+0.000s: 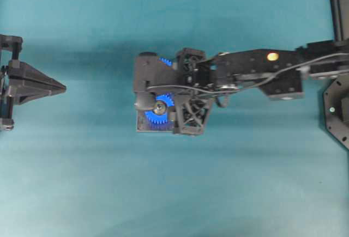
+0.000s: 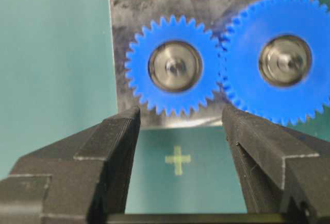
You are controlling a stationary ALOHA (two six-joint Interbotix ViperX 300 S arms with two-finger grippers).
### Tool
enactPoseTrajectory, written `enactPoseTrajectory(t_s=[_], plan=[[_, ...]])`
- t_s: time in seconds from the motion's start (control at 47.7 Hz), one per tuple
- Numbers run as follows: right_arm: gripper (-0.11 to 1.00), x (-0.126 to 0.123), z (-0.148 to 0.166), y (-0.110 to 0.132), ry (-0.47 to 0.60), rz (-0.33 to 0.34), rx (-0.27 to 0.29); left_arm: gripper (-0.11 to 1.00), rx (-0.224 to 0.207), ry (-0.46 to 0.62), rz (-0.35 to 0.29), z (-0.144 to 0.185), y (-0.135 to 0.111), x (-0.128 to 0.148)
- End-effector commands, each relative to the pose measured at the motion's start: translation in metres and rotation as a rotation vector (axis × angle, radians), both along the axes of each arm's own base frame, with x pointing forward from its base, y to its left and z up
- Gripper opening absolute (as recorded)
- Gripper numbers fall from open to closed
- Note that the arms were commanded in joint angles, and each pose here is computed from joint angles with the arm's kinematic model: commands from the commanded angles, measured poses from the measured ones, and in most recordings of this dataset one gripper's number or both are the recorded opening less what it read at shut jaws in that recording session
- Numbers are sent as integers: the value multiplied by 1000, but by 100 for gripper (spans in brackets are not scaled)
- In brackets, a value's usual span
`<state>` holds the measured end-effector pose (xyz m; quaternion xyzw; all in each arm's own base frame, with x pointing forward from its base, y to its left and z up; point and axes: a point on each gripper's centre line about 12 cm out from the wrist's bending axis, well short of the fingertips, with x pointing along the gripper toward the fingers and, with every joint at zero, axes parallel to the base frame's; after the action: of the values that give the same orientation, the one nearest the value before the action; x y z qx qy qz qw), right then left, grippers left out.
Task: Insert the washer onto the shaft.
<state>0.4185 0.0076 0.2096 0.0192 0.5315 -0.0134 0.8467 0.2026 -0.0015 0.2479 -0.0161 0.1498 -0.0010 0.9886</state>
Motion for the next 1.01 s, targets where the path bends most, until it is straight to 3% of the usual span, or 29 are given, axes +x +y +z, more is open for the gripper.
enactPoseTrajectory(t_s=[0.0,0.985], plan=[[66,-6,21,0,-75,-10,8,-1,0,-28,-2,8,0,2],[66,-53,26,-6,-281,-17,11,-1,7,-46,-8,12,-1,3]])
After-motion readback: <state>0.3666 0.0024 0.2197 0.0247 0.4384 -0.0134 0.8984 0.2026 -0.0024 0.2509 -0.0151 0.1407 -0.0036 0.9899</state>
